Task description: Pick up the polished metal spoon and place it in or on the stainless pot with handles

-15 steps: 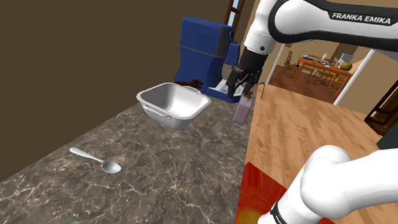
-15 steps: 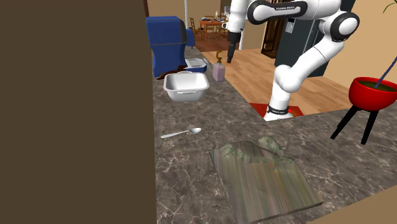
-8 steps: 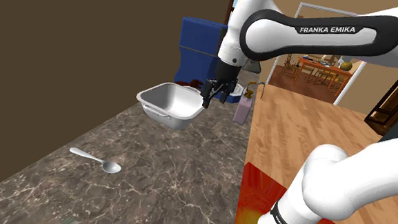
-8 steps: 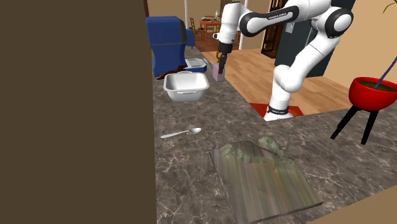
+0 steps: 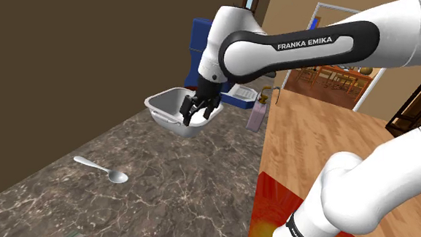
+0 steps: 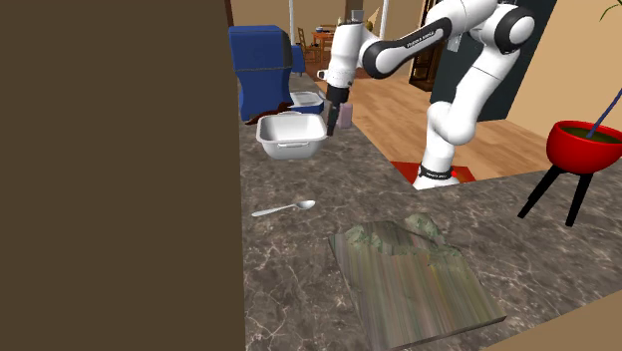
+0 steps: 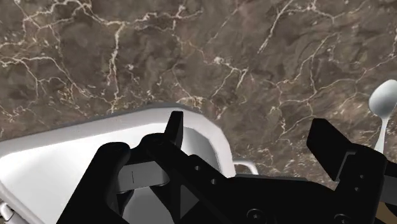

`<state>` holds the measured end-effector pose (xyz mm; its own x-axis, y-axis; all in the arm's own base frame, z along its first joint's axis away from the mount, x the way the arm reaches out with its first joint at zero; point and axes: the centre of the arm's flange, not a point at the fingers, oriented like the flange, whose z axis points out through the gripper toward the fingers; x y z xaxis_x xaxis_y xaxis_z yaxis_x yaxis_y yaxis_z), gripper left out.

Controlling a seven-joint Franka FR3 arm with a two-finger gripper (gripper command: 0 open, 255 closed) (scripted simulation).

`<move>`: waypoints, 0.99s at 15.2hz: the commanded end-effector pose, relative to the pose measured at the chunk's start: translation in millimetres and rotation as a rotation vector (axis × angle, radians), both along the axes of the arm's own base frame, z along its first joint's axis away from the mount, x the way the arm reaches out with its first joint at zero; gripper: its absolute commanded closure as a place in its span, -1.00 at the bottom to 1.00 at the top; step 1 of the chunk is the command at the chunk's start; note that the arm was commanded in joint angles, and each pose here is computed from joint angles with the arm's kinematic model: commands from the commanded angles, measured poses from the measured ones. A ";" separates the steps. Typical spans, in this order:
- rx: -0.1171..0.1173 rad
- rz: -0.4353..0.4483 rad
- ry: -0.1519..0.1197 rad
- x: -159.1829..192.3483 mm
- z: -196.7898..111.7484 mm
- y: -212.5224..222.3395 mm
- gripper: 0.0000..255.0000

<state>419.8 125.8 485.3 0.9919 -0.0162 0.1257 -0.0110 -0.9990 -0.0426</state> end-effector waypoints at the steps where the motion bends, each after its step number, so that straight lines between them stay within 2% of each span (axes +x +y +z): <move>1: 0.008 0.016 -0.009 10.3 -10.7 19.0 -1.00; 15: 0.059 0.126 -0.063 79.7 -80.1 162.8 -1.00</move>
<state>492.6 278.4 409.8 0.9785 0.0919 0.1848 0.1106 -0.9895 -0.0935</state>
